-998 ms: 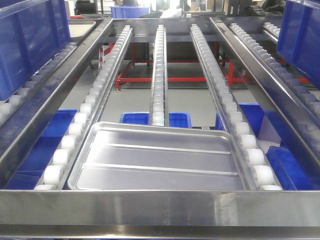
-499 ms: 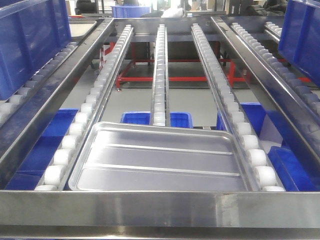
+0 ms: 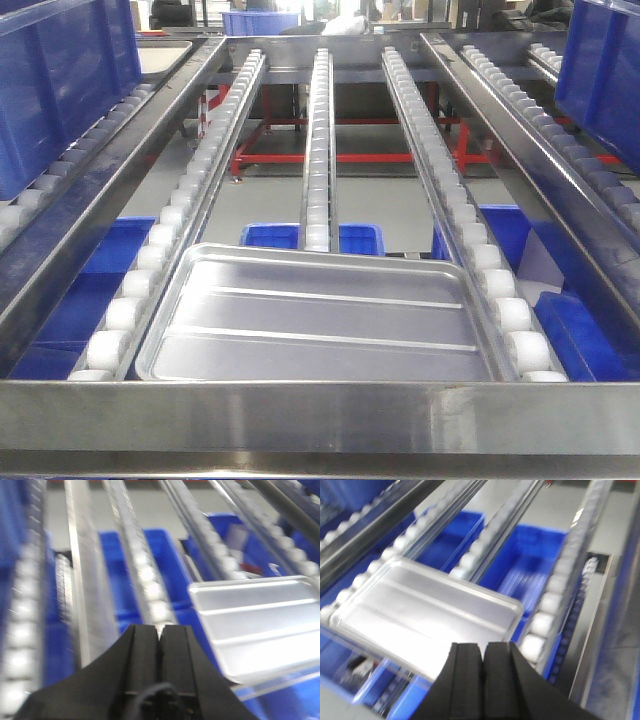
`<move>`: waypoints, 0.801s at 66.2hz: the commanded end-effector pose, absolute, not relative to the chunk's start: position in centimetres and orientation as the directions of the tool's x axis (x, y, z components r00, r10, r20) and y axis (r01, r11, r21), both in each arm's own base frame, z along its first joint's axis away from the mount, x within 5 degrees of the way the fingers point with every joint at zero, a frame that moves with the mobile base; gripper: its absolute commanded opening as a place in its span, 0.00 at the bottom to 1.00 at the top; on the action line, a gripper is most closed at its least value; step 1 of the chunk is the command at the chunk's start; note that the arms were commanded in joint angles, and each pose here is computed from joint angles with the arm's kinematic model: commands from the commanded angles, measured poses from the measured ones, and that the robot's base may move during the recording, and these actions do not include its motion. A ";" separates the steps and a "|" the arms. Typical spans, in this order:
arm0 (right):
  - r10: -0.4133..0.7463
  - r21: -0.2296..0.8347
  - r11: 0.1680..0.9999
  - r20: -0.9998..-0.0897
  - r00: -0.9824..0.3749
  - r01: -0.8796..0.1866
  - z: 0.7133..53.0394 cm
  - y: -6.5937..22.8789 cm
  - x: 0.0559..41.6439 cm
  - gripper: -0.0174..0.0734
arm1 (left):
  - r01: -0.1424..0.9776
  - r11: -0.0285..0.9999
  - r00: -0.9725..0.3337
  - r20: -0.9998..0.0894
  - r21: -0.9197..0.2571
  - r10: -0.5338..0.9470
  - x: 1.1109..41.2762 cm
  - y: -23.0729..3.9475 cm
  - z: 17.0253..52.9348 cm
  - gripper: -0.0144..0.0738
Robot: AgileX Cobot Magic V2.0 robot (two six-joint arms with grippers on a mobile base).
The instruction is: Grab silver tray and stack on right shelf
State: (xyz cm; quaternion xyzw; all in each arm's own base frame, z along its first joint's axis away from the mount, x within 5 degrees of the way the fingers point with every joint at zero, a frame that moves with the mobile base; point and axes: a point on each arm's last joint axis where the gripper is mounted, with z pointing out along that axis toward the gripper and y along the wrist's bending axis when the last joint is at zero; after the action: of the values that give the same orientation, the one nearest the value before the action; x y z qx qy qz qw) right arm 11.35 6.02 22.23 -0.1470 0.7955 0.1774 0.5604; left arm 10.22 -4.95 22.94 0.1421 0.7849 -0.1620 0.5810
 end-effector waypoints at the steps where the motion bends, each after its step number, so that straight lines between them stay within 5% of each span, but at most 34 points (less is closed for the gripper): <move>1: -0.014 0.106 0.880 -0.969 -0.248 -0.463 23.6 6.9 12.5 0.25 | 0.402 0.884 -0.250 -0.957 -0.240 -0.146 10.8 -5.5 24.8 0.06; 10: 0.041 0.203 0.892 -0.926 -0.375 -0.404 22.5 7.5 13.9 0.25 | 0.294 0.819 -0.364 -0.850 -0.493 -0.381 11.1 -5.7 24.5 0.06; 25: 0.111 0.297 0.898 -0.867 -0.486 -0.324 23.2 9.1 17.2 0.26 | 0.131 0.688 -0.378 -0.677 -0.714 -0.631 11.5 -5.1 24.6 0.06; 39: 0.107 0.319 0.918 -0.770 -0.629 -0.235 24.2 10.3 20.4 0.26 | 0.176 0.766 -0.575 -0.696 -0.618 -0.429 12.7 -7.5 24.4 0.06; 53: 0.207 0.368 0.925 -0.691 -0.693 -0.091 24.5 9.5 22.5 0.28 | 0.155 0.843 -0.696 -0.663 -0.515 -0.277 18.4 -11.1 24.1 0.06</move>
State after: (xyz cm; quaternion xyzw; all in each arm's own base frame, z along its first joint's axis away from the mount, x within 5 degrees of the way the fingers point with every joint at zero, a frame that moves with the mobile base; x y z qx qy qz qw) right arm 21.52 9.71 22.74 0.0037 0.9165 0.1746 0.3598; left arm 16.05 -9.82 23.04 -0.0464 0.8795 -0.2859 0.3775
